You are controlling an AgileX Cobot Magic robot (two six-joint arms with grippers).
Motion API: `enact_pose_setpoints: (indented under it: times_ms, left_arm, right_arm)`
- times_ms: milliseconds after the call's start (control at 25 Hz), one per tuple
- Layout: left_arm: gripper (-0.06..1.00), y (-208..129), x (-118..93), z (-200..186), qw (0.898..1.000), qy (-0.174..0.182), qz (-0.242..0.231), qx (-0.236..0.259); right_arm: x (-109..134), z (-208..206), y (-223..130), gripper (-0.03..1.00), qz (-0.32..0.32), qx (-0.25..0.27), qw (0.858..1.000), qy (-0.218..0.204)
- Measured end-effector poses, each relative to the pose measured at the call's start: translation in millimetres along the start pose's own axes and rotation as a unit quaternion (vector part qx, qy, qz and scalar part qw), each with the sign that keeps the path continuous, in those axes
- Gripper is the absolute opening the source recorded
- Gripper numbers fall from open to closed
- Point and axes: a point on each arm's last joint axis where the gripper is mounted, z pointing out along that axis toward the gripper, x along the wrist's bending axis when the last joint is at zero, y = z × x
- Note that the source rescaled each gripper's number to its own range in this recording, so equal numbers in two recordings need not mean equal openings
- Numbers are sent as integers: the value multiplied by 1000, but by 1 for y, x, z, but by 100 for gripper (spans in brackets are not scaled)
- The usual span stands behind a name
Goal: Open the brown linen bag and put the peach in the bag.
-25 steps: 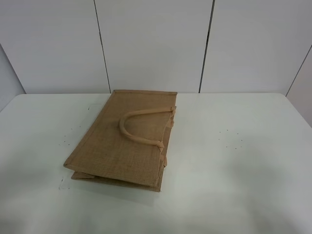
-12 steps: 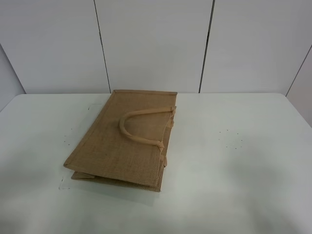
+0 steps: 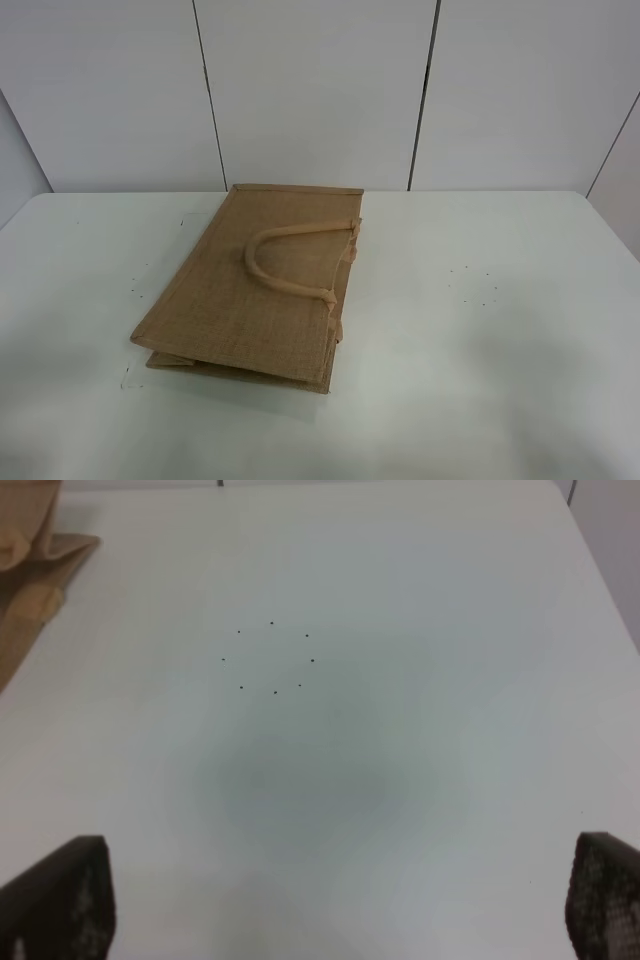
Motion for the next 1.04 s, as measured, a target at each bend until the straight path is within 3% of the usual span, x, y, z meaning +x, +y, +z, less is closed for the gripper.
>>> enact_pose_setpoints:
  times_ms: [1040]
  left_arm:
    - [99,0,0,1,1000,18,-13,0]
  right_arm:
    - [0,0,0,100,0,0,1000,0]
